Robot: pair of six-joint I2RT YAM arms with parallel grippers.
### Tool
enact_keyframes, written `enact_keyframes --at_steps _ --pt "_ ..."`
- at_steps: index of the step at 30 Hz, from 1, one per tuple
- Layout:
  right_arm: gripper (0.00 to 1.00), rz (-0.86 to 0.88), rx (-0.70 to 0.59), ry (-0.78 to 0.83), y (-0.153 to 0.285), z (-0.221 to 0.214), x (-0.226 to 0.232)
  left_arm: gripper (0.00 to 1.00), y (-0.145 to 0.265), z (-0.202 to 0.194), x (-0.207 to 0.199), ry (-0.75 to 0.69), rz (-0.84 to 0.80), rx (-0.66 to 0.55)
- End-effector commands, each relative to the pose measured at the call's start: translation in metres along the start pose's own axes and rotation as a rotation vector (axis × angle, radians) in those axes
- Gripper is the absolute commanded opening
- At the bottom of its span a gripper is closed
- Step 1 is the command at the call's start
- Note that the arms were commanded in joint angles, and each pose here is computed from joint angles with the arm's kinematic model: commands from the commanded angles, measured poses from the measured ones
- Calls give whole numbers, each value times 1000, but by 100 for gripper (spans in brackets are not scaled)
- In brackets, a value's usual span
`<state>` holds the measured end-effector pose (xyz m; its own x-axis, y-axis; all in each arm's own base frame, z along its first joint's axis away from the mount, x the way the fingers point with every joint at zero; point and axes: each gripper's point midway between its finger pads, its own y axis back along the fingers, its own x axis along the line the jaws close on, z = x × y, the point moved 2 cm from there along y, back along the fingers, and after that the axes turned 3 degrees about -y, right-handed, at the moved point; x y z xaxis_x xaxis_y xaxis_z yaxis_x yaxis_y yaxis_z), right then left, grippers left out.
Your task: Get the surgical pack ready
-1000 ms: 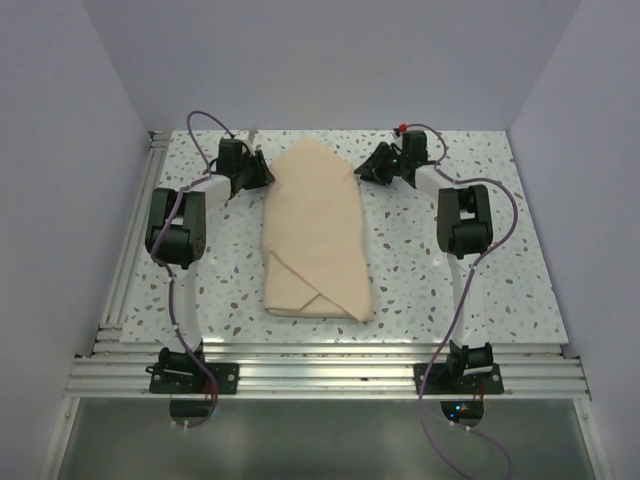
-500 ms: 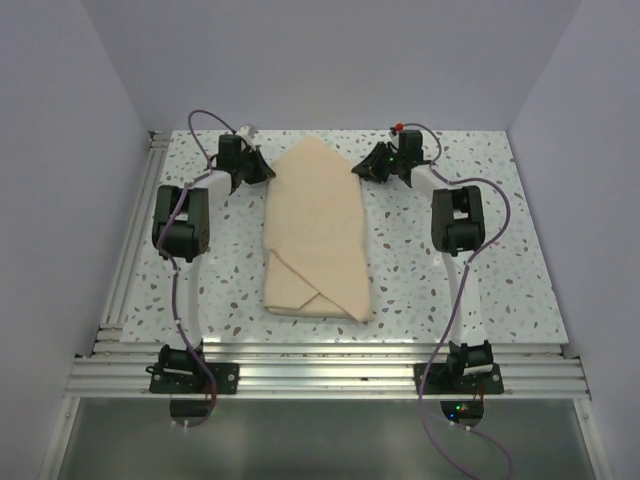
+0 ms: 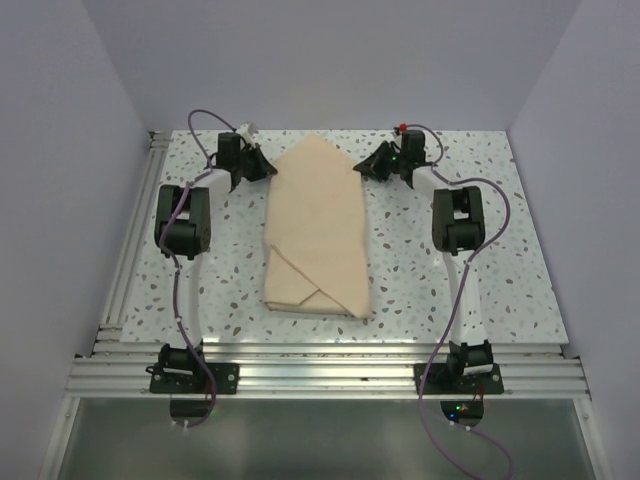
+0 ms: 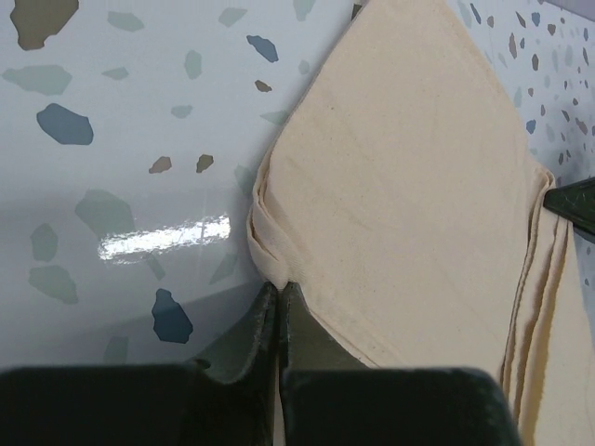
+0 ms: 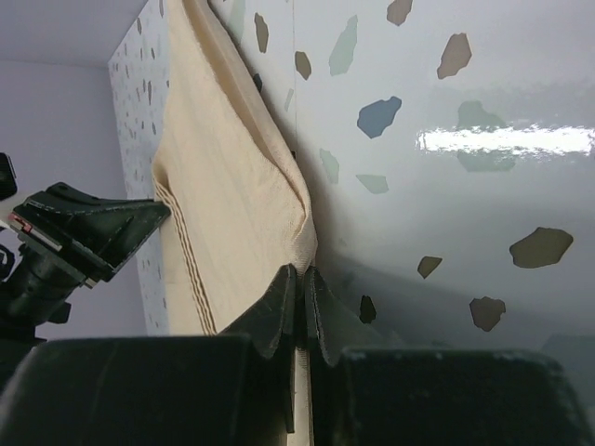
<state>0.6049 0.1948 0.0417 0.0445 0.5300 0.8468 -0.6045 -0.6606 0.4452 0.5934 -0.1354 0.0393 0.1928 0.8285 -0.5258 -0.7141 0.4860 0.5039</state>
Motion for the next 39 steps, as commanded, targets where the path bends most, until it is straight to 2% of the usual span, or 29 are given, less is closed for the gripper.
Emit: enact_keyframes --at_steps 1,9,23,39 --pt "0 74 -67 24 6 25 18 0 1 25 -9 -18 -49 -68" --pt "0 95 -73 61 11 39 39 0 7 57 -36 -45 -126 -111" --pt "0 144 -104 67 18 51 52 0 1 71 -40 -53 -163 -140" --pt "0 215 -120 112 61 48 90 0 44 88 -66 -91 -186 -160"
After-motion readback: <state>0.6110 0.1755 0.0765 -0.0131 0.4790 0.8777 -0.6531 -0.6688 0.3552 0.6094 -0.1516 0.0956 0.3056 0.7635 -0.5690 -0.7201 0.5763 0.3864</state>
